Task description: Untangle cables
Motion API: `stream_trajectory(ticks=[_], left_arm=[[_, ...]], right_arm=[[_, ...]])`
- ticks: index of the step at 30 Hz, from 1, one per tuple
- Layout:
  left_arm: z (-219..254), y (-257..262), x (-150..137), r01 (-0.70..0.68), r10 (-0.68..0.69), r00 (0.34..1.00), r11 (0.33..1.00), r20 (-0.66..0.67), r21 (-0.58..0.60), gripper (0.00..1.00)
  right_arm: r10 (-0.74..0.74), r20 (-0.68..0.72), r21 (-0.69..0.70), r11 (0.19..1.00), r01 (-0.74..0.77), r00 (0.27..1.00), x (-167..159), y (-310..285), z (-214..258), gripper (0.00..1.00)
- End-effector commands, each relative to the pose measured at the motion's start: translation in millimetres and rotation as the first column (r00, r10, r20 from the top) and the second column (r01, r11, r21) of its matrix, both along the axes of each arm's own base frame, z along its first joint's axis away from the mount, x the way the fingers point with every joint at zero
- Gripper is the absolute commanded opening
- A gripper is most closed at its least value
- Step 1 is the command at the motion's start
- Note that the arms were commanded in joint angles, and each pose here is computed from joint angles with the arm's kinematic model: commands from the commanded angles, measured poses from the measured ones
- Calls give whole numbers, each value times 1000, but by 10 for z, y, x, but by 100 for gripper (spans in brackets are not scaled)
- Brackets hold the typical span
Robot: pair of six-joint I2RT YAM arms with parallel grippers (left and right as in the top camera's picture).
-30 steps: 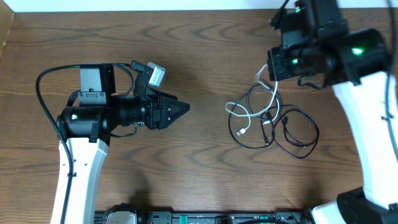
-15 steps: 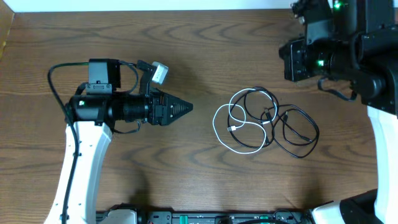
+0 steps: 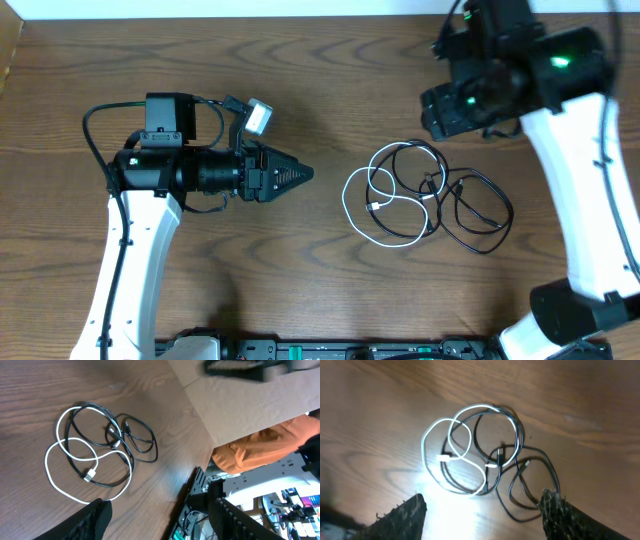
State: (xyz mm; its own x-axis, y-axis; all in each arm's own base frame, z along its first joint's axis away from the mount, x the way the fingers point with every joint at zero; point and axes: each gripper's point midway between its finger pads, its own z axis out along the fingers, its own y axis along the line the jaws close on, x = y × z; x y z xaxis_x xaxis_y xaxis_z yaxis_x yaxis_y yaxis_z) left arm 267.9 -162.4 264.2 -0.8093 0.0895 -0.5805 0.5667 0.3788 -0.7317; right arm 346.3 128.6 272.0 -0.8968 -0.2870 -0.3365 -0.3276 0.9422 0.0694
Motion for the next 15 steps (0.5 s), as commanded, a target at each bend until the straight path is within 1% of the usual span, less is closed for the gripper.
stream_trajectory(ticks=[1,4,6,8,10,12,13,15], left_arm=[[68,-24,-15,21,-21,999,1000,25,-21,67],[68,-24,-15,21,-21,999,1000,25,-21,67],[68,-24,-15,21,-21,999,1000,25,-21,67],[68,-24,-15,21,-21,999,1000,25,-21,67],[68,-24,-15,21,-21,999,1000,25,-21,67],[69,-24,-15,21,-21,999,1000,25,-22,67],[68,-24,-15,21,-21,999,1000,25,-21,67],[69,-24,-15,21,-21,999,1000,25,-22,67]], right_arm=[[100,-58,-55,993,-103,993,-4,-36,-355,69],[215,-115,-39,975,-221,970,-69,30,-696,69],[332,-164,5,942,-336,929,-203,103,-932,68],[405,-196,40,913,-405,893,-315,141,-1103,68],[489,-225,88,871,-483,843,-460,178,-1299,70],[520,-235,112,853,-509,821,-528,194,-1463,73],[522,-237,117,853,-509,819,-543,196,-1544,77],[525,-229,129,851,-509,819,-551,216,-1676,79]])
